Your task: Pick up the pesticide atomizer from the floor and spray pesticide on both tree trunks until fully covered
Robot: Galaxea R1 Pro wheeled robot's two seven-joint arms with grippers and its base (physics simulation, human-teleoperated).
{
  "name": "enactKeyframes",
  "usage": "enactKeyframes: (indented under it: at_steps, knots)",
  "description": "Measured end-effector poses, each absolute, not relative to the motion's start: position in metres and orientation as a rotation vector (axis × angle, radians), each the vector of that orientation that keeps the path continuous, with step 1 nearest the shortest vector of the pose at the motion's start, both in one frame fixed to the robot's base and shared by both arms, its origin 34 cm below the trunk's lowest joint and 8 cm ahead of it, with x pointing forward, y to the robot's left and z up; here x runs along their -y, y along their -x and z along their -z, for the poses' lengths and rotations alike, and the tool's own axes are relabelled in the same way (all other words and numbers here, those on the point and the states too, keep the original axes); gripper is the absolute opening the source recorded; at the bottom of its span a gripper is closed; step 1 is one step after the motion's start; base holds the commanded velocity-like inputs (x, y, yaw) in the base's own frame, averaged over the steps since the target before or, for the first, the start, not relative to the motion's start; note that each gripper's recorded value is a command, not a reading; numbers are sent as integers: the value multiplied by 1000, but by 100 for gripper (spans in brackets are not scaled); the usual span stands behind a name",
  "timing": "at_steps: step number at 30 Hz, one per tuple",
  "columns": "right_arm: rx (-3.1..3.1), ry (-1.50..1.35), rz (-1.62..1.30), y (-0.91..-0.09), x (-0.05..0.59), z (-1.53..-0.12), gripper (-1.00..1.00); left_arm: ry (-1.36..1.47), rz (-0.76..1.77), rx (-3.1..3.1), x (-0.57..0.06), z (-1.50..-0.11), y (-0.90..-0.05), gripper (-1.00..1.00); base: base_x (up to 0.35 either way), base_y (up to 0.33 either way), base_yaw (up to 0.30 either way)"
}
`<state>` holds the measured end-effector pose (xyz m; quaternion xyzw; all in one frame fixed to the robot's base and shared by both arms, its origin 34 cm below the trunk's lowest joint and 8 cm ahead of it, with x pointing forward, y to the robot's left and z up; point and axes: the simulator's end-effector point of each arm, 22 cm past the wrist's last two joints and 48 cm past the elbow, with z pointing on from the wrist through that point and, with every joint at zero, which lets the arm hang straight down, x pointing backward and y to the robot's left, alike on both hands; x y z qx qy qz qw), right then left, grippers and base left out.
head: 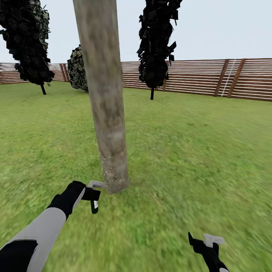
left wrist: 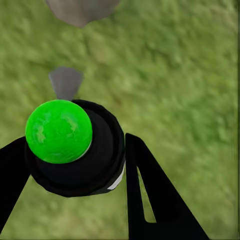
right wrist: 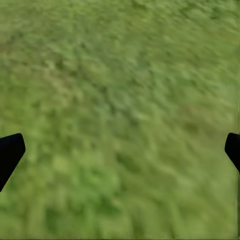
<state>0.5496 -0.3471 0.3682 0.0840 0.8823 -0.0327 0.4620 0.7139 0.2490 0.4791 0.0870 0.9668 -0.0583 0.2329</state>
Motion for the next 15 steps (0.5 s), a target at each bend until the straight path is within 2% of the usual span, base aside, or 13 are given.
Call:
enactKeyframes:
  at_steps: [4, 8, 10, 15]
  knots:
    - [-2170, -206, 80, -550, 347, -368, 100, -239, 162, -2656, -249, -479, -714, -100, 132, -272, 6]
    - [-2170, -206, 80, -550, 347, -368, 100, -238, 162, -2656, -249, -479, -714, -100, 6, -272, 0]
    - [-2170, -207, 80, -550, 347, -368, 100, -239, 163, -2655, -249, -479, -714, -100, -151, -249, 89]
    - [-2170, -206, 80, -550, 347, -368, 100, -237, 164, -2655, -249, -479, -714, -100, -211, -232, 253]
